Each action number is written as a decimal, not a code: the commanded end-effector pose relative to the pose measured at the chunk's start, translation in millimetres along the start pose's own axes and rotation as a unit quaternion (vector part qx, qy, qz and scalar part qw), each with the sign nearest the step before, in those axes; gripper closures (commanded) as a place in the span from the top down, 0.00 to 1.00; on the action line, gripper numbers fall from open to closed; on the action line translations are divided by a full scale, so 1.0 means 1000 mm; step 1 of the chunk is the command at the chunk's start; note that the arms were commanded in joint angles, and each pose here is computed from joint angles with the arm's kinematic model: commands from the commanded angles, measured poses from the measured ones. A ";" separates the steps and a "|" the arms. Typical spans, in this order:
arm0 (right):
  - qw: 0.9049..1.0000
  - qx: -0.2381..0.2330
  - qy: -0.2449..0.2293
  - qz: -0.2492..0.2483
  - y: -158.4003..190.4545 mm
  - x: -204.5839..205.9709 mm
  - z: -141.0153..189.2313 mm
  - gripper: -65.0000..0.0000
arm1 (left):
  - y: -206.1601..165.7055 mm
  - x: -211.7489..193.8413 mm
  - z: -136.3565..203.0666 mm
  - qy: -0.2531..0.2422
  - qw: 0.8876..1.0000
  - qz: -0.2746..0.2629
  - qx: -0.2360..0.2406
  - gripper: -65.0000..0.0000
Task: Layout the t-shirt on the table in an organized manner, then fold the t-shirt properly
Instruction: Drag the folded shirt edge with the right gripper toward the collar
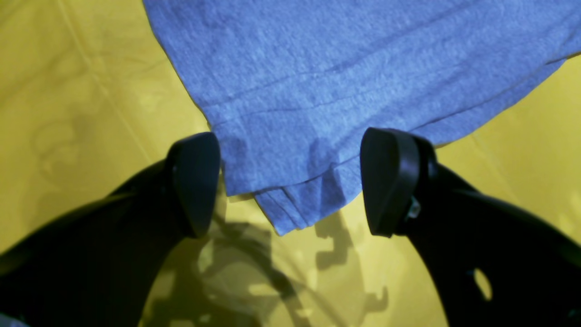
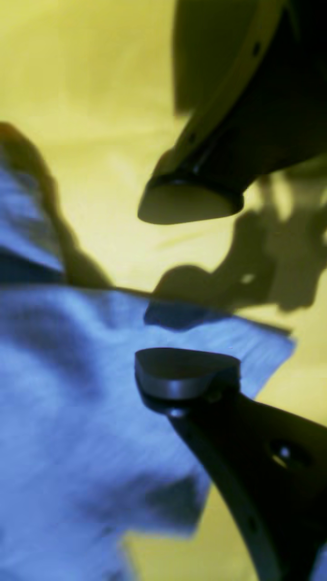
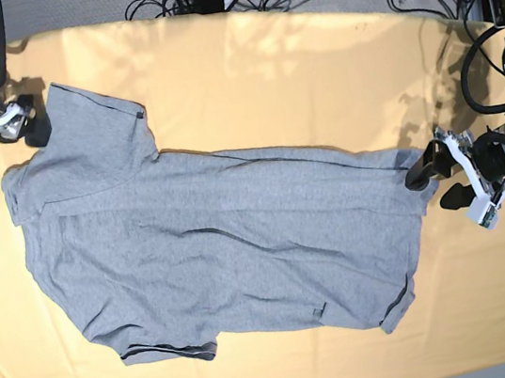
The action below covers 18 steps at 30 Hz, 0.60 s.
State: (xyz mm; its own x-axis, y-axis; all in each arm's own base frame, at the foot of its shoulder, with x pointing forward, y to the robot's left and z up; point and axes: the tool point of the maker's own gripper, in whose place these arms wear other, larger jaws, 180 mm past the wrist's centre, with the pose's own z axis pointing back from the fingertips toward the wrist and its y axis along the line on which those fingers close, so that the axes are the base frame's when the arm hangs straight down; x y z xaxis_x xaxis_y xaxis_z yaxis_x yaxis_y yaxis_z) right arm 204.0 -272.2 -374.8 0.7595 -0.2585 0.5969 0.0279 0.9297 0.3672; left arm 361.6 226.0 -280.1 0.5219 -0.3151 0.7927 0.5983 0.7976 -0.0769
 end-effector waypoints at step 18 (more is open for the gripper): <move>0.975 0.211 0.023 -0.067 0.059 -0.032 -0.008 0.31 | 0.006 0.018 0.009 -0.023 1.000 -0.010 0.007 0.74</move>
State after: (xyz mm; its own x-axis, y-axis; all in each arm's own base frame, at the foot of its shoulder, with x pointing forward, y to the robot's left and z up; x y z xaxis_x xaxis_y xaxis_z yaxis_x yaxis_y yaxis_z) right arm 183.3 -202.0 -381.1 0.8022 -0.3432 0.4886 -0.1383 0.6892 0.7113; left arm 361.4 225.8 -280.3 0.5236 -0.3152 0.7915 0.5987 0.7971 -0.0786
